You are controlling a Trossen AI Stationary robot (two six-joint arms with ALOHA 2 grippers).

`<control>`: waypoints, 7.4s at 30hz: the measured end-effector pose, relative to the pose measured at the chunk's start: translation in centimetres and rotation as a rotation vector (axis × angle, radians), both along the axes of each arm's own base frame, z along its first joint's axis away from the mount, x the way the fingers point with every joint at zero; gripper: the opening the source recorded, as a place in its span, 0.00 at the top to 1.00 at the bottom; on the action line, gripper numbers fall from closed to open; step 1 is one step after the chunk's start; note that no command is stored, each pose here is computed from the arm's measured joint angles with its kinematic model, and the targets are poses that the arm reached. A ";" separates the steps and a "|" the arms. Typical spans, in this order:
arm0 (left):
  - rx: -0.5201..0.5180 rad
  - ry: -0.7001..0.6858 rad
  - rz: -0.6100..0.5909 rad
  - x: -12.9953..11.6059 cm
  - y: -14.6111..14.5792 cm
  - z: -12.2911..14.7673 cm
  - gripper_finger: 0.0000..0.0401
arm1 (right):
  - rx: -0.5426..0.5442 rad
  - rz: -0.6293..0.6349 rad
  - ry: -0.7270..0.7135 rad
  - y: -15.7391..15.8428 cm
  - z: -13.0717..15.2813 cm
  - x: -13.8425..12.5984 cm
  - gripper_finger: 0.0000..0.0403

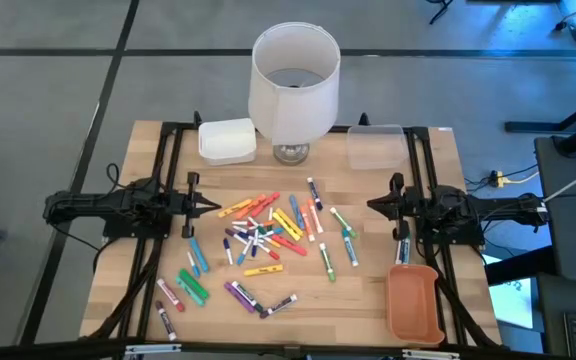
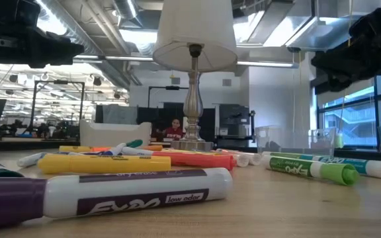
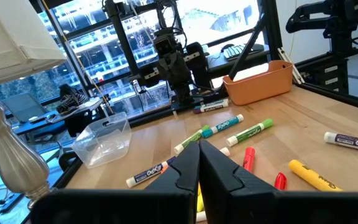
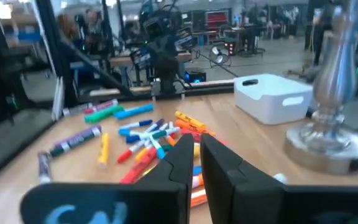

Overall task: Pick & Place Markers
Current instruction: Put the yellow highlighter into the white bin, then put the thick light green dry erase marker into the transparent bin

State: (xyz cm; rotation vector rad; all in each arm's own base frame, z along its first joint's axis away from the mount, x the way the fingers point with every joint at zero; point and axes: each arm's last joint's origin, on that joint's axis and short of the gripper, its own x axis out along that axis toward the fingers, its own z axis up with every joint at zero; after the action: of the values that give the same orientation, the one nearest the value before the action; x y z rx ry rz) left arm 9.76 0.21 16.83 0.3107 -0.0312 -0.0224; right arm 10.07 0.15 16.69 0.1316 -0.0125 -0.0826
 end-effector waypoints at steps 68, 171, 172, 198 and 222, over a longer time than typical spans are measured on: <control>-0.323 -0.006 0.549 2.6 1.6 0.6 0.91 | 0.139 -0.416 0.106 -1.0 -1.0 1.0 0.70; -0.374 1.005 0.684 12.9 1.0 -1.8 0.82 | 0.173 -0.398 0.607 -0.3 -0.7 9.1 0.70; -0.360 1.008 0.689 13.1 1.1 -1.4 0.82 | 0.171 -0.398 0.608 -0.3 -0.7 9.1 0.70; -0.137 1.067 1.101 11.7 12.0 3.2 0.80 | 0.167 -0.404 0.592 -0.3 -0.6 9.2 0.70; -0.375 0.927 1.134 11.1 14.3 3.3 0.69 | 0.166 -0.390 0.636 -0.3 -0.9 9.0 0.70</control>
State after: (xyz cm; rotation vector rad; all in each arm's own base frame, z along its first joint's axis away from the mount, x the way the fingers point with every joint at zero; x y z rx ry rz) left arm 20.88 14.55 20.15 -0.1137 1.0505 0.9534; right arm 19.05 -0.15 15.82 0.2634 0.6060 -0.5123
